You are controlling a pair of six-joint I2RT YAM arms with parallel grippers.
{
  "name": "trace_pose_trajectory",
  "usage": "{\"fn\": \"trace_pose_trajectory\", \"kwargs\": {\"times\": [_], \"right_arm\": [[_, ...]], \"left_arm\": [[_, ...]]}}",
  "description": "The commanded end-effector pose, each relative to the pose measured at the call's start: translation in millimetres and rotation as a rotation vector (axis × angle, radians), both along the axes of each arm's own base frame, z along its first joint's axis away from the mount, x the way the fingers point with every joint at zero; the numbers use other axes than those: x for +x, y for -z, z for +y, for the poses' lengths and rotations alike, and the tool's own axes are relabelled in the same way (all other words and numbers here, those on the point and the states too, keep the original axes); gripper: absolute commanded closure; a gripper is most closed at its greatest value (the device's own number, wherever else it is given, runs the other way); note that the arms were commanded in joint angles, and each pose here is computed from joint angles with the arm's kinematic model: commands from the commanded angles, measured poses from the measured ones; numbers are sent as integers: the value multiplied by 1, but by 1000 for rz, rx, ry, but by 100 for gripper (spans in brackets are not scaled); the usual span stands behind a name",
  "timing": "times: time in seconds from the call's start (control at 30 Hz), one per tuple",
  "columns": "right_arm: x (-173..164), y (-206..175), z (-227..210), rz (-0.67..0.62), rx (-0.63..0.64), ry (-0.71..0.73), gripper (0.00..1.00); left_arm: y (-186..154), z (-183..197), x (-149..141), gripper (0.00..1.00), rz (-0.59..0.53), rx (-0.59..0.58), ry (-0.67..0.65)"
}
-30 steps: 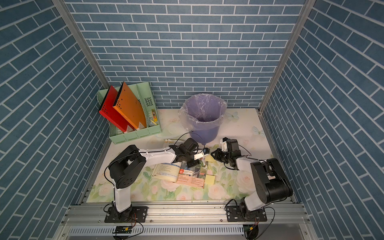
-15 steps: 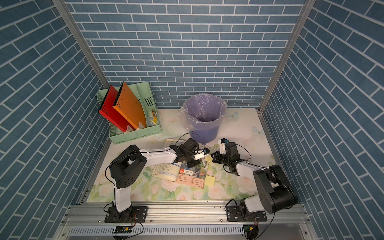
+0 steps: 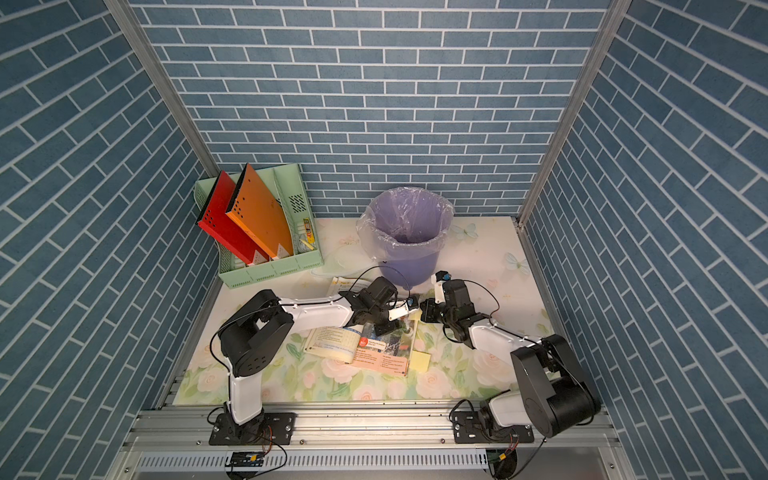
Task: Peel off the used sticky note
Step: Tear off the note from the book.
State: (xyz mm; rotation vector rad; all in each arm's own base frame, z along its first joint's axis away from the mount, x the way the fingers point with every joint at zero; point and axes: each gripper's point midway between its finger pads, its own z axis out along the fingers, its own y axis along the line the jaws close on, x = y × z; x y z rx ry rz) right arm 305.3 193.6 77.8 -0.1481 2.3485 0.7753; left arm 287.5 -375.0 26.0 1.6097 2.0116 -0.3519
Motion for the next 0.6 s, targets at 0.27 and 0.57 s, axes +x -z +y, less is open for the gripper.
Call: {"fn": "trace_pose_trajectory", "kwargs": {"times": [0.27,0.57], "right_arm": [[-16,6,-10,-91,-99,-64,100],[-23,14,-8,-121,-146,-93,100]], "left_arm": [[-20,4,2,58,154,-93,-18],[-38,-39,32,64,152,-230,-66]]}}
